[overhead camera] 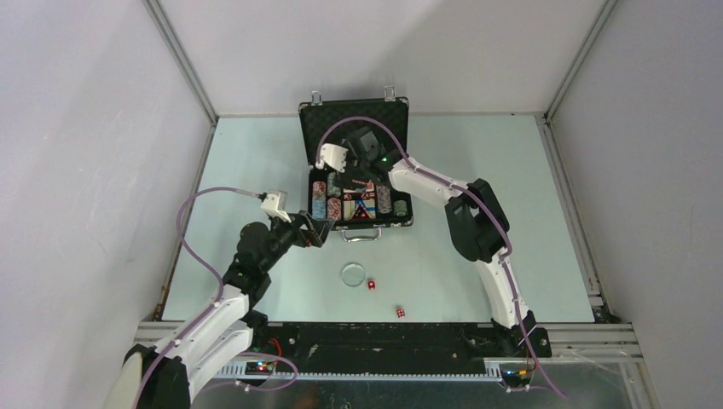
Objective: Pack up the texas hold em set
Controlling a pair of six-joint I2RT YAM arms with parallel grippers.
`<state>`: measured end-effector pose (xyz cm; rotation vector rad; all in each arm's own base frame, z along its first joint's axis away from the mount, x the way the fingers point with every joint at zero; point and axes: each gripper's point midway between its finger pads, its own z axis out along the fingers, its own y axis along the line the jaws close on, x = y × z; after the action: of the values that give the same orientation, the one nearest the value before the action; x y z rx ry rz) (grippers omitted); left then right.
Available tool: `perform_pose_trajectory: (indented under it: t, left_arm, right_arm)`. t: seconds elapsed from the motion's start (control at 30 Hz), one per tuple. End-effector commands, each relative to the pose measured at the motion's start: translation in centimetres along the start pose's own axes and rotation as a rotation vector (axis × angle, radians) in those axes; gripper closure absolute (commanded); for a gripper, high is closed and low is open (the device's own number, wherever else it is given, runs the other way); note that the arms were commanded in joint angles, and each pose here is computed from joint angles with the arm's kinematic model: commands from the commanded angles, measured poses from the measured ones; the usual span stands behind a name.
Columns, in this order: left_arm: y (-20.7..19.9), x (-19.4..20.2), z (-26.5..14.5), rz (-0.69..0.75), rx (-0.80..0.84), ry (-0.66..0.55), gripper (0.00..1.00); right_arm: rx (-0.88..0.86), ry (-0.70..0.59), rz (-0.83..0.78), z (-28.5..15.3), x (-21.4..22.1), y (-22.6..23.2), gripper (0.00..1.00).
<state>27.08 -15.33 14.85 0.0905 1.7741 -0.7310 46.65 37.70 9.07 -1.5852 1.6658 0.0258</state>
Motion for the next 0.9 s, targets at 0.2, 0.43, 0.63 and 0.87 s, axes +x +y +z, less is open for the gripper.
perform_pose_trajectory:
  t: [0.2, 0.43, 0.63, 0.87]
  left_arm:
    - [-1.2, -2.2, 0.2, 0.031, 0.037, -0.052, 0.02]
    - [-0.5, -2.1, 0.2, 0.025, 0.000, -0.051, 0.02]
    - [-0.5, -1.9, 0.3, 0.020, 0.000, -0.041, 0.02]
    - [-0.8, -1.4, 0.7, 0.016, 0.014, -0.018, 0.01]
  right_arm:
    - [0.033, -0.156, 0.396, -8.9, -5.7, -1.8, 0.23]
    - [0.067, 0.030, 0.746, -13.7, -4.2, 3.9, 0.26]
    - [0.073, 0.137, 0.924, -17.5, -0.9, 13.0, 0.26]
    - [0.027, 0.130, 1.184, -21.8, 3.1, 20.9, 0.27]
